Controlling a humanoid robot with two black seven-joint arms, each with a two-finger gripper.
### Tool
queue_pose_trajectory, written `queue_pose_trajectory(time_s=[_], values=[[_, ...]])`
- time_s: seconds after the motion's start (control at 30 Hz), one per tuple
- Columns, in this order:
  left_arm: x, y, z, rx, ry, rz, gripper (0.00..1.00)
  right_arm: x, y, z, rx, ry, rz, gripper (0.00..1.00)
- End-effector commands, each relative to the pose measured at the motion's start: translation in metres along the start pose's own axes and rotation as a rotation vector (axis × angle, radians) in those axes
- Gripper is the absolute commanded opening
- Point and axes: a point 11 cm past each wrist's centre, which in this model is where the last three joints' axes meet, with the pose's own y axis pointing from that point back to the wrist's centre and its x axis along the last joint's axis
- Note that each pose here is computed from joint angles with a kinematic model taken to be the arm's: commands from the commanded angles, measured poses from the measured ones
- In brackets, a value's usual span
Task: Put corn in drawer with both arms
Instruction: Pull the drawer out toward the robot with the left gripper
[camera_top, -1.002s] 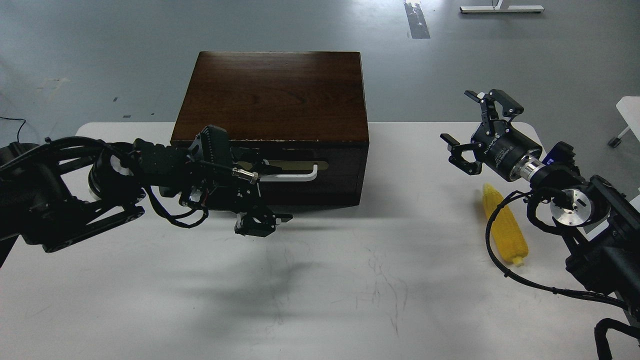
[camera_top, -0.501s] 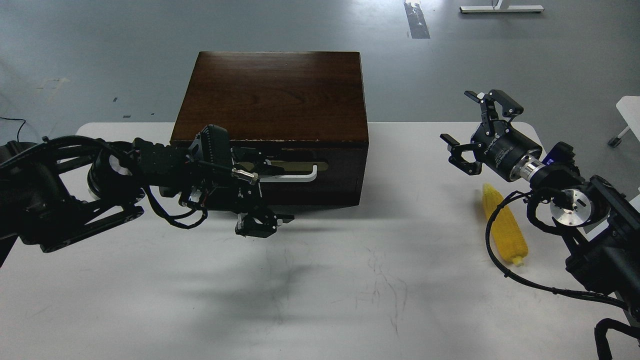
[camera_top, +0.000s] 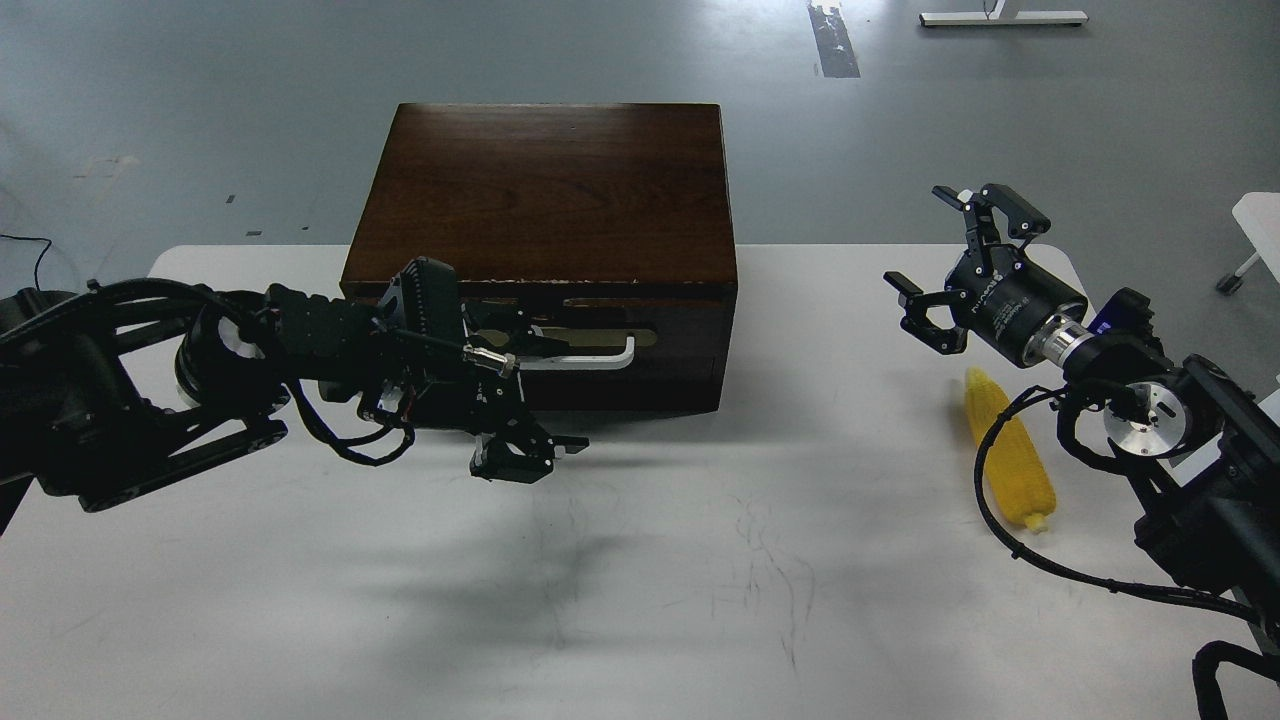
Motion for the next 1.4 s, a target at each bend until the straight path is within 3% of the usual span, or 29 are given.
queue_pose_trajectory(time_s=[0.0,1.37], values=[[0.002,-0.001,0.006,-0.018,-0.005,0.006,0.98,0.0,0.0,0.0,0.0,0.001,0.0,1.0],[0.008,0.003,0.03,-0.077,-0.019,0.03,0.98,0.0,0.0,0.001,-0.004,0.002,0.001,1.0]])
